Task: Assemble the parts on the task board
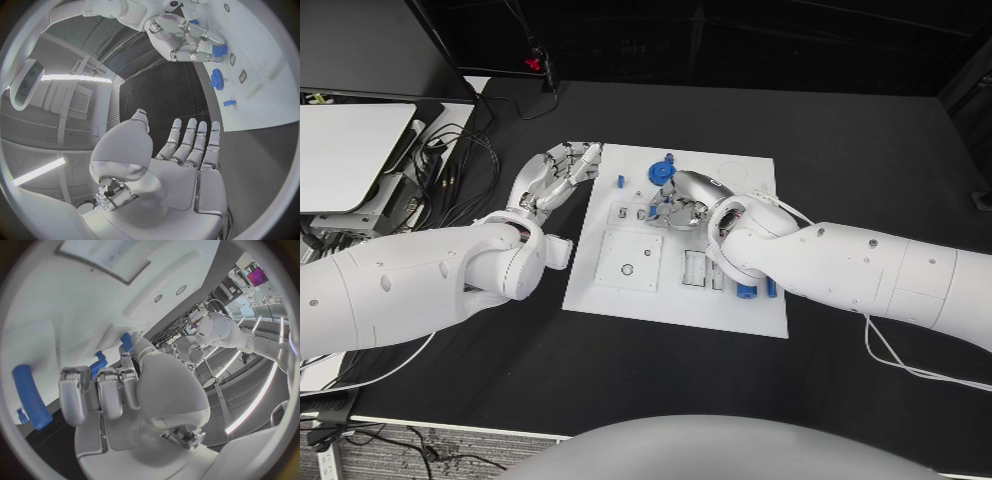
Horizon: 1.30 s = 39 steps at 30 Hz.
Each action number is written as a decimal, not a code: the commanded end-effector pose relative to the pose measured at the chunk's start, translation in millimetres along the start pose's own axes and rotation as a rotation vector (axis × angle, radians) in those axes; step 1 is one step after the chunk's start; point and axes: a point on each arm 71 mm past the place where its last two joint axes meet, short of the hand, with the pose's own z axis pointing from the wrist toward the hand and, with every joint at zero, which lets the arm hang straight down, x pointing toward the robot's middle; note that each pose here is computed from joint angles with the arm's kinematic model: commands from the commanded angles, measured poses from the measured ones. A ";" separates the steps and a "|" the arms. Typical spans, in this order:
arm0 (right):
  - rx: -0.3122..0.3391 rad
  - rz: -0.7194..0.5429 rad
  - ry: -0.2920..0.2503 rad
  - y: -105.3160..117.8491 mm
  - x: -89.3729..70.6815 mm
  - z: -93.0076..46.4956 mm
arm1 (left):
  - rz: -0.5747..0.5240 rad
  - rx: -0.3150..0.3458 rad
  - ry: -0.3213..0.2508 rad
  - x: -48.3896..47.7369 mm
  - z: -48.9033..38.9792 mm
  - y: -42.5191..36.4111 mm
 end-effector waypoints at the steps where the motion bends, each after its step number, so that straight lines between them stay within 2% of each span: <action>1: -0.004 -0.010 0.008 1.3 0.2 0.1 | -0.002 0.212 0.007 0.6 -1.2 -15.9; 18: -0.037 -0.017 -0.043 2.1 -4.0 -0.4 | -0.002 0.212 0.008 0.7 -0.8 -15.7; 25: -0.066 -0.013 -0.087 2.3 -8.0 -1.6 | -0.003 0.212 0.009 0.8 -0.5 -15.5; 29: -0.101 0.001 -0.151 2.6 -13.8 -4.3 | -0.002 0.211 0.008 0.6 -0.3 -15.4; 34: -0.176 0.039 -0.270 1.8 -26.9 -13.7 | -0.001 0.211 0.007 -0.2 -0.3 -15.3; 39: -0.253 0.092 -0.400 -1.7 -50.3 -27.0 | 0.000 0.210 0.005 -1.0 -0.6 -16.0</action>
